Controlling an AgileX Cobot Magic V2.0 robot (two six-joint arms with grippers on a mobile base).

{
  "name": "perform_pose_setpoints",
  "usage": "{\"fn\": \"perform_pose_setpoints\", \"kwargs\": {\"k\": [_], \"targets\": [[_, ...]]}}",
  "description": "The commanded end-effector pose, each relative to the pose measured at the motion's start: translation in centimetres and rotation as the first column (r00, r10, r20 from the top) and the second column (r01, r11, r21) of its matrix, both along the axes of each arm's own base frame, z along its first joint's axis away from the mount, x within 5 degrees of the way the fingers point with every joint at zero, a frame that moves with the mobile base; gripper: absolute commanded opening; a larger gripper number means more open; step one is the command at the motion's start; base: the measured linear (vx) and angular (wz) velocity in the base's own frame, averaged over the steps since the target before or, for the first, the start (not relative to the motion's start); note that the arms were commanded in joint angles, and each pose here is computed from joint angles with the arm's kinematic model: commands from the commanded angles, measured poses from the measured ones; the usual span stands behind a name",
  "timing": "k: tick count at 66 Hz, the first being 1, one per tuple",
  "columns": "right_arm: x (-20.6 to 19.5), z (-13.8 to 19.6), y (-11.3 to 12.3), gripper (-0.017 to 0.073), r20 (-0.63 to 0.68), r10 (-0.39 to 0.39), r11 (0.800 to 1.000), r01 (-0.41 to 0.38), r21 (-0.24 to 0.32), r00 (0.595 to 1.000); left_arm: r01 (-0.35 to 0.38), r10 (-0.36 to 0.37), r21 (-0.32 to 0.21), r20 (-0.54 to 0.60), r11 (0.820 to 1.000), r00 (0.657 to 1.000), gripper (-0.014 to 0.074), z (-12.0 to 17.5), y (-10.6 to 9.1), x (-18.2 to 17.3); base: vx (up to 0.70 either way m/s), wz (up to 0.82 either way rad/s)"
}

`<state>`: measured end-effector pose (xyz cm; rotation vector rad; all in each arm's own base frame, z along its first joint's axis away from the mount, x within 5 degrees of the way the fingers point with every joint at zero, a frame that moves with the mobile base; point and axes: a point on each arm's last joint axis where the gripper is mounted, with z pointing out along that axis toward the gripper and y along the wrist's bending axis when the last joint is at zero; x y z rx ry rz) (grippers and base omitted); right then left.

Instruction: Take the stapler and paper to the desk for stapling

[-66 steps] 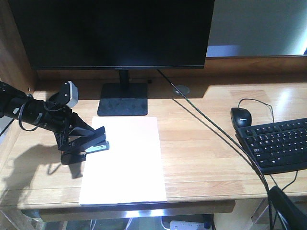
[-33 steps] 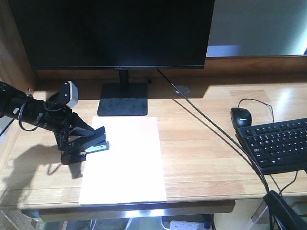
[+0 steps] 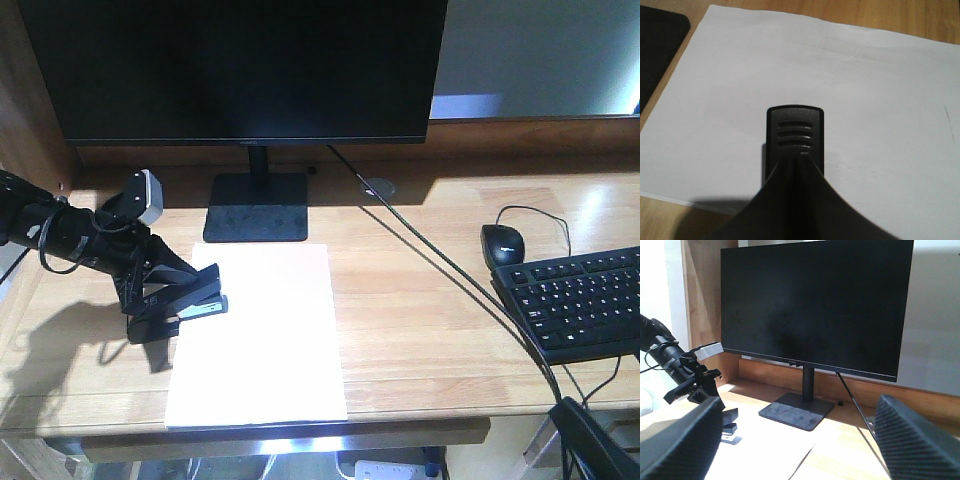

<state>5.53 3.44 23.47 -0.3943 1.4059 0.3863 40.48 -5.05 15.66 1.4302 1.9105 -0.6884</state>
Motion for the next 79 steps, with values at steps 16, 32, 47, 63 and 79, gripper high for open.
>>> {"fn": "perform_pose_setpoints", "kwargs": {"k": [16,32,47,63,79], "targets": [[-0.2,1.2,0.3,0.0581,0.050,0.037,0.999,-0.038,0.019,0.998,-0.010,0.014,-0.056,0.065,0.998,0.998,-0.0006,3.3,-0.4,0.1,0.00,0.00],[-0.2,1.2,0.3,0.0581,0.050,0.037,0.999,-0.038,0.019,0.998,-0.017,0.022,-0.062,0.084,0.998,0.996,-0.0006,3.4,-1.4,0.3,0.00,0.00],[-0.2,1.2,0.3,0.0581,0.050,0.037,0.999,-0.038,0.019,0.998,-0.012,0.015,-0.027,0.117,1.000,0.993,-0.0006,3.1,-3.5,0.4,0.00,0.00],[-0.2,1.2,0.3,0.0581,0.049,0.036,0.999,-0.037,0.018,0.998,-0.007,0.008,-0.022,0.044,1.000,0.999,-0.0006,0.8,-4.2,0.5,0.00,0.00],[-0.2,1.2,0.3,0.0581,0.049,0.036,0.999,-0.037,0.018,0.998,-0.017,0.016,0.000,-0.025,1.000,1.000,-0.0006,-1.1,-4.1,0.6,0.00,0.00]]}}
